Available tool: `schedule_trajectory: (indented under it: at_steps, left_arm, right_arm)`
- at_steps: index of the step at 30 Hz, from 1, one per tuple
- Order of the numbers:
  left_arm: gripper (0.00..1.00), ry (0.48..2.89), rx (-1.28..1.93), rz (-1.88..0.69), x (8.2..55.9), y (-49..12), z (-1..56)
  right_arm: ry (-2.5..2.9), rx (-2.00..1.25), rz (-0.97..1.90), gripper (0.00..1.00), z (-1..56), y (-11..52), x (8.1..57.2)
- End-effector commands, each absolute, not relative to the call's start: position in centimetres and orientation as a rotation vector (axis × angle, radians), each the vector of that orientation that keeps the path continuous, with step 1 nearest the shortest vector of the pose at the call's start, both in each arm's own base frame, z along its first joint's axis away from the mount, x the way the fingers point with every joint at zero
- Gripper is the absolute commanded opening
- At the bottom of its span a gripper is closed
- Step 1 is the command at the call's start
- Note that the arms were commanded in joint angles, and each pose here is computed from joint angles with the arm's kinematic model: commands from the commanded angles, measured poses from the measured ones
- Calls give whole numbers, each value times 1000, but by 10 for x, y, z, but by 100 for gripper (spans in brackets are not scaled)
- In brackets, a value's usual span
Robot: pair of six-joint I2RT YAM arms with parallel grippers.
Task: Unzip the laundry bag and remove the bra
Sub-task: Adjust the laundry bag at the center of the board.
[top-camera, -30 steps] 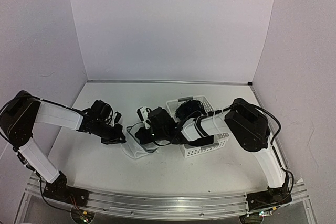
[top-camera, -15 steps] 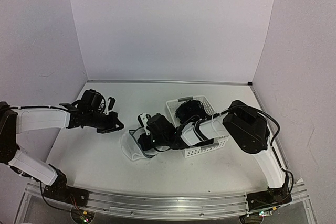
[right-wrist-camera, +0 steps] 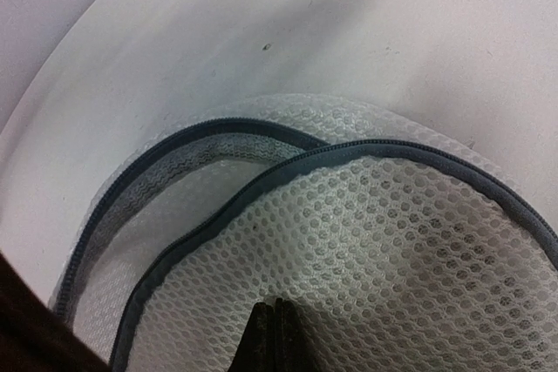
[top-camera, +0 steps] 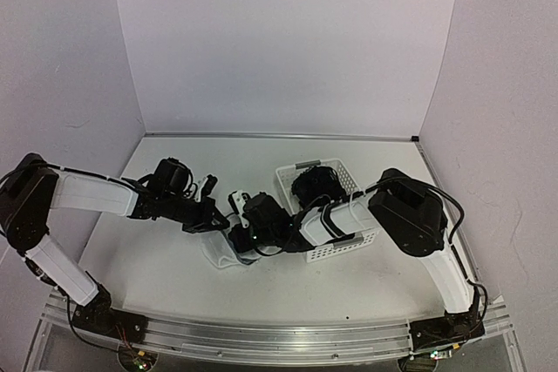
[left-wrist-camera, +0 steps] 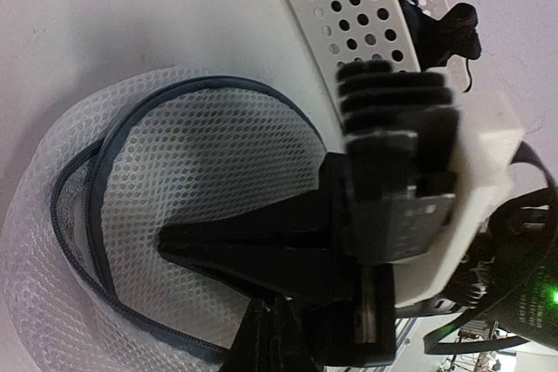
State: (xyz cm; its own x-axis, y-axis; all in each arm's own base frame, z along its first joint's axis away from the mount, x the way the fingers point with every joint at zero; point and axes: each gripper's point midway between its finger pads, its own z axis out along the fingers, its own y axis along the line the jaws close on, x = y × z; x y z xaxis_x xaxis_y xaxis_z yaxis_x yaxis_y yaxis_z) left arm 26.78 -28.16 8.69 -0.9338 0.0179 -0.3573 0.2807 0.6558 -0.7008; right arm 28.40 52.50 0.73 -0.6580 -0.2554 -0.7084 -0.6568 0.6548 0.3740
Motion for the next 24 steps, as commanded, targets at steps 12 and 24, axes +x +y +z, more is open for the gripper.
schedule_trajectory:
  at_steps: [12,24]
  left_arm:
    - [0,2695,169,-977,248,-251,15]
    - [0,2675,135,-975,260,-256,11]
  right_arm:
    - [2318,-658,756,0,15,501,276]
    - [2160,-623,786,14,122,491,282]
